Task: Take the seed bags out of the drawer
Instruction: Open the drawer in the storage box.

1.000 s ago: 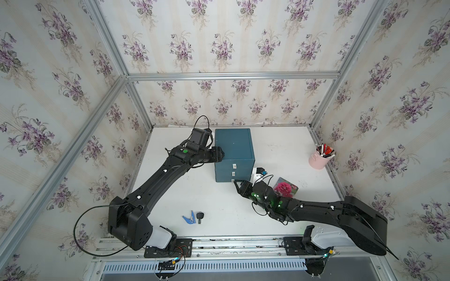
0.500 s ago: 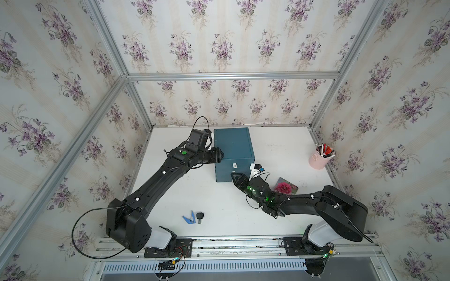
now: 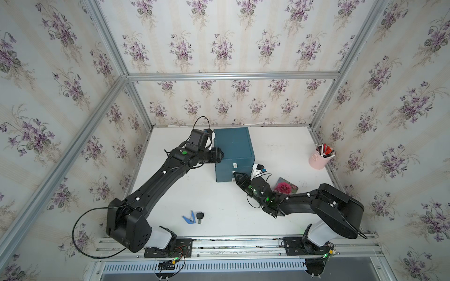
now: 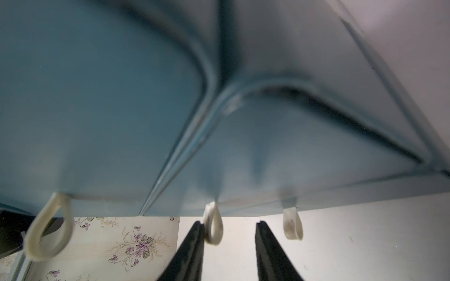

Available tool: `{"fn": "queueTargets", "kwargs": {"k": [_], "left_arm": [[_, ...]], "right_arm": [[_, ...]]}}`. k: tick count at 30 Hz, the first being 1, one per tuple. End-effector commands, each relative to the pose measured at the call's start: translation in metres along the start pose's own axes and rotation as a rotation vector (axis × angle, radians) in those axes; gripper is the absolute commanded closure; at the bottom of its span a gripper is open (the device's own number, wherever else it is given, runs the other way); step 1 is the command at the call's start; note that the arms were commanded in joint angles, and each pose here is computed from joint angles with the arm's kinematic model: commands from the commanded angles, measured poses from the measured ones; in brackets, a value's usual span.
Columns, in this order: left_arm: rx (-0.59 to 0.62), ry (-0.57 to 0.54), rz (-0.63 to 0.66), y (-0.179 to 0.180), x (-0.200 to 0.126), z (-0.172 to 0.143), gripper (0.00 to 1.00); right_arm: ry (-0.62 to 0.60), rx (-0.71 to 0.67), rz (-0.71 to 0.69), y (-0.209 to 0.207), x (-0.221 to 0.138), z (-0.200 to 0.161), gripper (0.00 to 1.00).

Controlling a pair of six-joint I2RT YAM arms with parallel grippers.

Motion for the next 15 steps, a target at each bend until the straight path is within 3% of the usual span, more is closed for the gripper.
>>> {"fn": "queueTargets", "kwargs": {"k": [1,6,15], "left_arm": [[0.012,0.056,0.070,0.015,0.004,-0.013,0.43],[0.019,0.066,0.070,0.016,0.006,-0.015,0.44],[0.019,0.083,0.049,0.015,0.008,-0.019,0.44]], "right_arm": [[-0.018,-0.015,0.073,0.015,0.001,0.007,0.63],[0.006,-0.039,0.106,0.022,0.004,0.005,0.69],[0.067,-0.029,0.134,0.023,0.007,-0.007,0.67]]}}
Point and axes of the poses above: each gripper's point midway between its finger pads, its own x axis out along the fingers, its own y axis along the line the jaws close on, z = x × y, the point moved 3 cm from there along -x, back along the fingers, and after that the axes turned 15 degrees about -x, right-handed, at the moved point
